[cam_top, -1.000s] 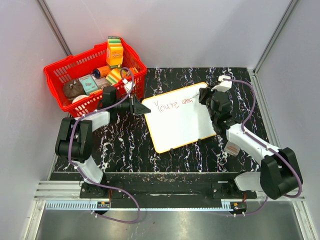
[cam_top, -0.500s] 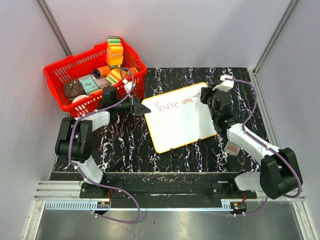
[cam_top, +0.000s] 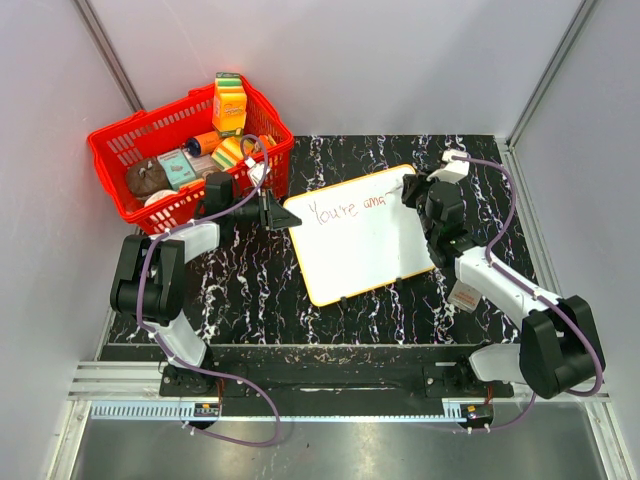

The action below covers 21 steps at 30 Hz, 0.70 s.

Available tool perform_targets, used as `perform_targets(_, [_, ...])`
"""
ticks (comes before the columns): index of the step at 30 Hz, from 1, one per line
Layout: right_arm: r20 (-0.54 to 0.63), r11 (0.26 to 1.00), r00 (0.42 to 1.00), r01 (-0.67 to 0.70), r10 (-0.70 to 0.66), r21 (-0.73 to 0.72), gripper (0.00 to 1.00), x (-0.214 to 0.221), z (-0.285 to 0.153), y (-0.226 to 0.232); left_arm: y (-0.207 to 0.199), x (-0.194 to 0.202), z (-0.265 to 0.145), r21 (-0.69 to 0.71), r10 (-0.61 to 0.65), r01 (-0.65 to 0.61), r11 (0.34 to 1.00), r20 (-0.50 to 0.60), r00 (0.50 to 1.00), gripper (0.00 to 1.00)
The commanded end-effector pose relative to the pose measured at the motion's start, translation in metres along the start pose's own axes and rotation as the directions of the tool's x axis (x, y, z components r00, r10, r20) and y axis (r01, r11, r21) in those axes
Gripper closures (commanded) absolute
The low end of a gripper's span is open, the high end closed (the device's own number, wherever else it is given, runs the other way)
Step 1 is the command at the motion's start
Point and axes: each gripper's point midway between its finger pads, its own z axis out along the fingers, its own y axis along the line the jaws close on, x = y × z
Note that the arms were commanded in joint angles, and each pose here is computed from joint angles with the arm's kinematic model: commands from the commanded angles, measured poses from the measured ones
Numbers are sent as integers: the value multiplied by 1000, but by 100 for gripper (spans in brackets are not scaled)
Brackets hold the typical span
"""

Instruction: Write a sentence on the whiteboard

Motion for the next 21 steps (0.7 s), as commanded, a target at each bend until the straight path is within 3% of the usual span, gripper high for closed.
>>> perform_targets(1, [-41,1000,999,-16,15,-14,100,10,-7,-2,17,36,14,-33,110,-113,993,-81,991,100])
perform_targets(21, [-85,1000,996,-17,17,7,100,27,-19,-13,17,37,15,-31,110,-113,993,-84,990,100])
